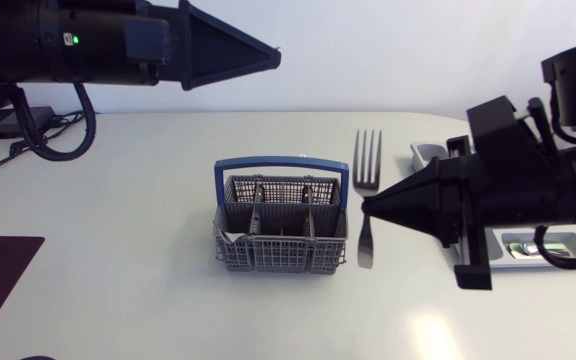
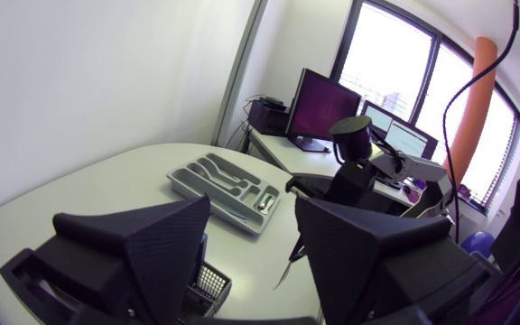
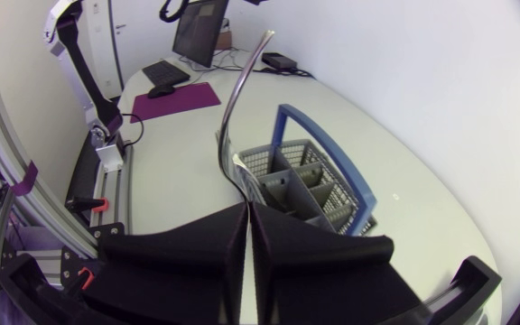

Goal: Sort the cutlery from the basket into the organizer compartments.

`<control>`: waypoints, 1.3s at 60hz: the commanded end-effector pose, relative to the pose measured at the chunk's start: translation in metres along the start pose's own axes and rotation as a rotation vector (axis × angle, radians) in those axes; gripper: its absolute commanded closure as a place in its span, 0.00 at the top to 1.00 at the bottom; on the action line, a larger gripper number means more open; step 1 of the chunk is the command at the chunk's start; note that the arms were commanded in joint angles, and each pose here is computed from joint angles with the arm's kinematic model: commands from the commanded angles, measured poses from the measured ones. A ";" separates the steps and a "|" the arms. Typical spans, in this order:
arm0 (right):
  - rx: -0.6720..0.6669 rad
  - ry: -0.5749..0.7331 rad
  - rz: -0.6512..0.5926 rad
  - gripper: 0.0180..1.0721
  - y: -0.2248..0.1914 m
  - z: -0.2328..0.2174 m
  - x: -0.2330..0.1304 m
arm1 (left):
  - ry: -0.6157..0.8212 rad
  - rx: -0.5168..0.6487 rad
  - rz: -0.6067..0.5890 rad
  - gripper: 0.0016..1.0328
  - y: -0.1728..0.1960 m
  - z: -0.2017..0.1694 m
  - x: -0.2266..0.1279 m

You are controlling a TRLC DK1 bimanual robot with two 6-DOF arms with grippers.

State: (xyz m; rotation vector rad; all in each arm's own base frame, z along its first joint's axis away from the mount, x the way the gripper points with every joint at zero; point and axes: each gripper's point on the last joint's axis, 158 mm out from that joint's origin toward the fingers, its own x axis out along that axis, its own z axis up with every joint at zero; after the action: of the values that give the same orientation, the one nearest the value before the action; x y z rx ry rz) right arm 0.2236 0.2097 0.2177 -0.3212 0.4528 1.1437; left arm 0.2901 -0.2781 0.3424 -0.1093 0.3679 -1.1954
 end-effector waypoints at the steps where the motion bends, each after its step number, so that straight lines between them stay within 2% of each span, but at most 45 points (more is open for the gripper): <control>1: 0.018 0.008 -0.073 0.05 -0.017 -0.008 -0.012 | -0.024 0.012 0.044 0.69 0.008 0.011 -0.010; 9: 0.085 0.042 -0.254 0.05 -0.067 -0.030 -0.040 | 0.046 0.064 0.137 0.69 0.029 -0.010 -0.020; 18: 0.183 0.102 -0.477 0.05 -0.130 -0.066 -0.075 | 0.144 0.175 0.251 0.69 0.047 -0.043 -0.028; 30: 0.350 0.226 -0.700 0.05 -0.205 -0.126 -0.113 | 0.231 0.247 0.311 0.69 0.056 -0.071 -0.038; 44: 0.464 0.357 -0.934 0.05 -0.272 -0.166 -0.149 | 0.294 0.307 0.372 0.67 0.065 -0.088 -0.053; 59: 0.554 0.488 -1.056 0.05 -0.335 -0.205 -0.166 | 0.344 0.328 0.367 0.67 0.060 -0.105 -0.061; 78: 0.573 0.650 -1.221 0.05 -0.394 -0.247 -0.175 | 0.391 0.370 0.374 0.67 0.052 -0.116 -0.063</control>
State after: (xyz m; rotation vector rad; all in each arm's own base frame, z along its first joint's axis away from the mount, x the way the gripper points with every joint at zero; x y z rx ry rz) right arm 0.4667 -0.1920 0.1008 -0.3711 0.9519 -0.2928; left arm 0.2848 -0.1859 0.2394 0.4676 0.4762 -0.8743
